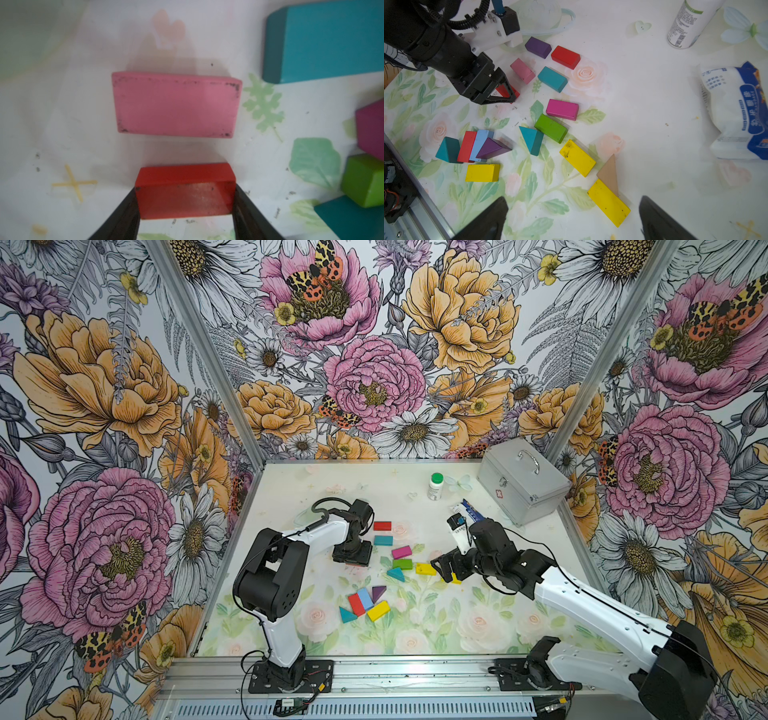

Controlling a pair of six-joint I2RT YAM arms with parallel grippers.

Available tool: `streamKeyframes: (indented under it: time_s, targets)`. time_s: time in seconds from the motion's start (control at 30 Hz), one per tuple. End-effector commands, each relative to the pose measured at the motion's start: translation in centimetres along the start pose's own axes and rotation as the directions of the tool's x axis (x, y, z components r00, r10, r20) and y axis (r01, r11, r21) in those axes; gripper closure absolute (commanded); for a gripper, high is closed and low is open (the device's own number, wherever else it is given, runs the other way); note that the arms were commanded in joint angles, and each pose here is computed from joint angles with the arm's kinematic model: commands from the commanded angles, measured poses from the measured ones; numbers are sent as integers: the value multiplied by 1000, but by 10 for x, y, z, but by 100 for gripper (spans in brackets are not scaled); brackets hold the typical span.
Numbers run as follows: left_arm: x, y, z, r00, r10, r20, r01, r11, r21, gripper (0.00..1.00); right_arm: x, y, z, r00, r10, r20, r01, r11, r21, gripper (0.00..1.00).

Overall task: Assemble a piece of candy with building blocks
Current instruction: Assemble the building block at the center of the board.

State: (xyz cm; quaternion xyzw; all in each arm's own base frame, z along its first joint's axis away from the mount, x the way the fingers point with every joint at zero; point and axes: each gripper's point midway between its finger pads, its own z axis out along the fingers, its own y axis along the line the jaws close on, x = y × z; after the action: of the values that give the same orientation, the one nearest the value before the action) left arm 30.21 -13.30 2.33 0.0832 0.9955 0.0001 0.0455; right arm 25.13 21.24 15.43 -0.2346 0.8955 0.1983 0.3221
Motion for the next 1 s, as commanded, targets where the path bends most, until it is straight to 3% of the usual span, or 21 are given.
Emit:
streamKeyframes:
  time_s: [0.0, 0.33, 0.57, 0.97]
  targets:
    - [-14, -1, -2, 1000, 1, 23, -2, 999, 44, 55, -11, 1, -2, 1000, -7, 20, 7, 1000, -5, 0]
    - [-25, -10, 16, 1000, -9, -6, 9, 997, 77, 54, -15, 0, -1, 1000, -9, 22, 9, 1000, -4, 0]
    - [-36, 3, 22, 995, -102, 3, 102, 994, 27, 53, -16, 1, -1, 1000, -9, 24, 9, 1000, -7, 0]
    - [-46, 10, 16, 988, -152, 28, 151, 988, 29, 53, -15, 0, -5, 999, -8, 34, 9, 1000, -10, 0]
